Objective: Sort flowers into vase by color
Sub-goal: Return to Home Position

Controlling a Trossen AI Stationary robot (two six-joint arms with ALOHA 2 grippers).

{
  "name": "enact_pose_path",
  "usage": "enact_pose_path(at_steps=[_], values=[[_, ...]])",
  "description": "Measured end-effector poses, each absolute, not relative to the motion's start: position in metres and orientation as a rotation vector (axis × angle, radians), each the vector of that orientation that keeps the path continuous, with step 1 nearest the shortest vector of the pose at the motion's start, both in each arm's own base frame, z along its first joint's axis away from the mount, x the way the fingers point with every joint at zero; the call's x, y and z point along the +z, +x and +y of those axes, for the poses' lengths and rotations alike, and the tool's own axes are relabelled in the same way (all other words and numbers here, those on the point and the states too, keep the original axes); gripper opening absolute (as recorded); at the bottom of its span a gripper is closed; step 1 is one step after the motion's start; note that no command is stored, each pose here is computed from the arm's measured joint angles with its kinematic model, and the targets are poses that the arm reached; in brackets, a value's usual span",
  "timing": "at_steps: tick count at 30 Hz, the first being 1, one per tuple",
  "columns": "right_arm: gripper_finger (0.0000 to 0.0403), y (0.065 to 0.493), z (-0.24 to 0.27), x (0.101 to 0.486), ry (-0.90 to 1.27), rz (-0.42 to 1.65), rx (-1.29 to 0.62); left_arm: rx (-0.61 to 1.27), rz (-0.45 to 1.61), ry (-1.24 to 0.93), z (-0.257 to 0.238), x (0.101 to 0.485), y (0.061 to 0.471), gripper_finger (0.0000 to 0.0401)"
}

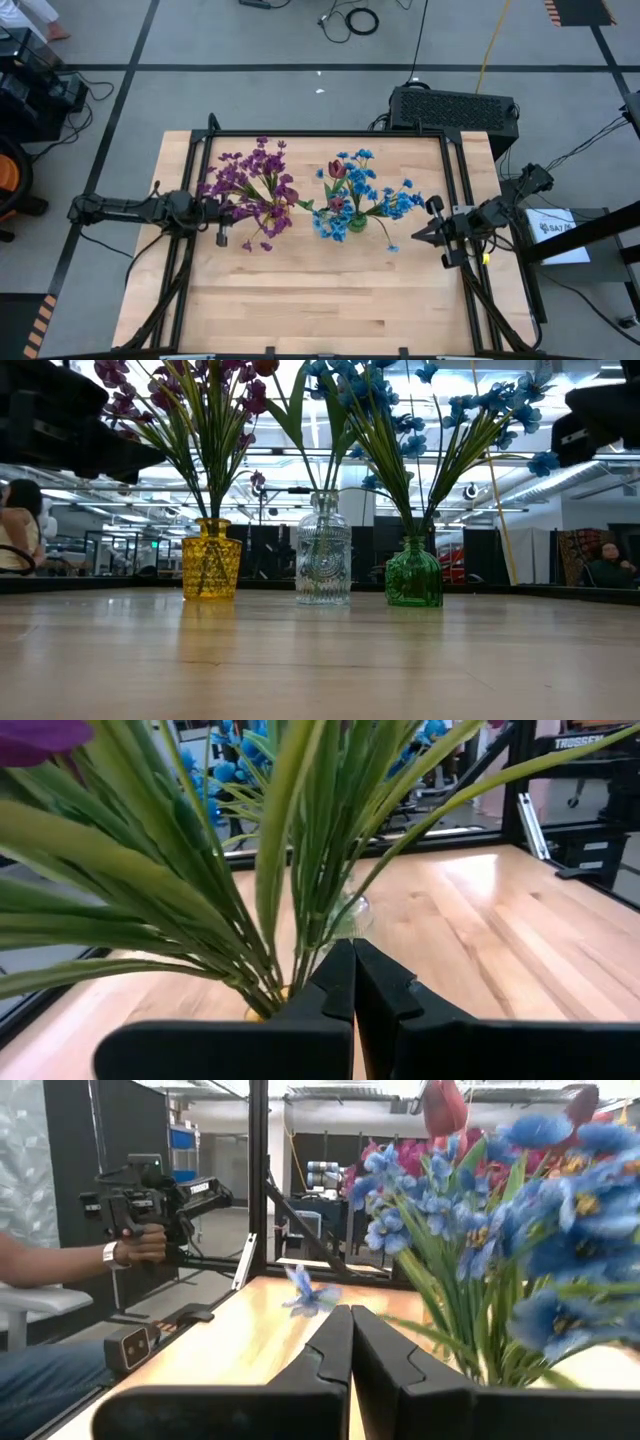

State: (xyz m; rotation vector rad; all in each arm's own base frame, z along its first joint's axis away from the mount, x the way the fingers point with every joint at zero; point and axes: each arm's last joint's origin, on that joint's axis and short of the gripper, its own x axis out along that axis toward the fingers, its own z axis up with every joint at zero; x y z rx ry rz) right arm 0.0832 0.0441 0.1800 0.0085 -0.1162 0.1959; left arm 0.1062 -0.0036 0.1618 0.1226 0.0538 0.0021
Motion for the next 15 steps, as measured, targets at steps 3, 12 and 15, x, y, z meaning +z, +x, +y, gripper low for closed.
enact_pose_path(at_steps=[3,12,15], values=[[0.0,0.0838,0.0447,0.1775,0.019,-0.105,0.213,0.006,0.054,0.123,-0.002,0.1619,0.1062,0.0],[0.0,0.0871,0.0385,0.177,-0.018,-0.101,0.165,0.003,0.049,0.117,0.0028,0.1622,0.1062,0.0],[0.0,0.0887,0.0353,0.1771,-0.024,-0.103,0.159,0.008,0.049,0.117,0.004,0.1622,0.1062,0.0]])
